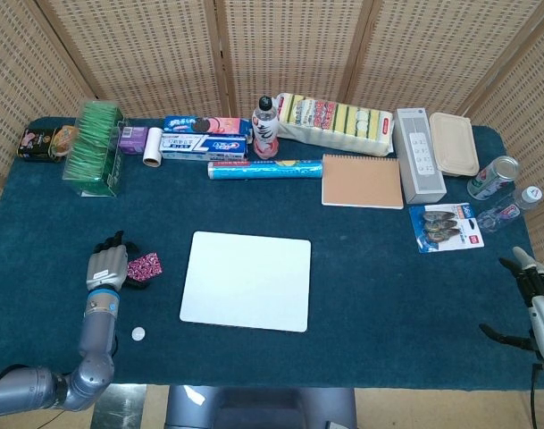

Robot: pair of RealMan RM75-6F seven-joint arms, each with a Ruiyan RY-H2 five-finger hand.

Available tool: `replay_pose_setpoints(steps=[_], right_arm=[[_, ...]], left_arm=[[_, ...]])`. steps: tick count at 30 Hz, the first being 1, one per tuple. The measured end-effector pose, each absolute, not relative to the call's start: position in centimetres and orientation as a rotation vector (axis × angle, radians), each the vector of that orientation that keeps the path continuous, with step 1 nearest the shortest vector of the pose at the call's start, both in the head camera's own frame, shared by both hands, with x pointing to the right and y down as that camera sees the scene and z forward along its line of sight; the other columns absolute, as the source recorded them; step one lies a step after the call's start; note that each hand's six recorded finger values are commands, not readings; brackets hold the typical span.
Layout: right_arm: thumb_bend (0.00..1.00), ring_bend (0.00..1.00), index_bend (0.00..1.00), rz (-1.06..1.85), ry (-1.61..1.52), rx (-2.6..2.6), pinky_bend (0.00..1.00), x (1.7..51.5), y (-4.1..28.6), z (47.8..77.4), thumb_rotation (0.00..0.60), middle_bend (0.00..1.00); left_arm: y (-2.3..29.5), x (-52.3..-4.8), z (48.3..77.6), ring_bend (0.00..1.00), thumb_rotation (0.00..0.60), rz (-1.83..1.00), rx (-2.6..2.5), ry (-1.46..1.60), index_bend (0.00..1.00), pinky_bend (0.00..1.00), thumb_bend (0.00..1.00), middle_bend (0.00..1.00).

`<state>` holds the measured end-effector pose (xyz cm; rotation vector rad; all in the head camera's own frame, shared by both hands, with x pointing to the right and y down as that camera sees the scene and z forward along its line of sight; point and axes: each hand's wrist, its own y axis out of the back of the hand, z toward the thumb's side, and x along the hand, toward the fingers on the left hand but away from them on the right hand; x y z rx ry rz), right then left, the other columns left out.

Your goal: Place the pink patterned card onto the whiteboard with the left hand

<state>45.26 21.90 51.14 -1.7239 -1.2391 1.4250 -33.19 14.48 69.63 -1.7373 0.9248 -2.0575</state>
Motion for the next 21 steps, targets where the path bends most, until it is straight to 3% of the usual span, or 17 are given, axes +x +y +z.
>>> replay_pose_setpoints(steps=[11, 21], right_arm=[[0.1, 0.0, 0.1, 1.426, -1.247, -1.724, 0.0, 45.4, 21.8, 51.1, 0.6, 0.0], [0.1, 0.0, 0.1, 1.429, -1.25, -1.724, 0.0, 45.5, 21.8, 51.1, 0.6, 0.0]], left_arm=[[14.7, -33.1, 70.5, 0.0, 0.6, -2.056, -1.722, 0.931, 0.29, 0.05, 0.13, 0.0], [15.0, -33.3, 70.8, 0.0, 0.6, -2.044, -1.71, 0.954, 0.37, 0.05, 0.15, 0.0]])
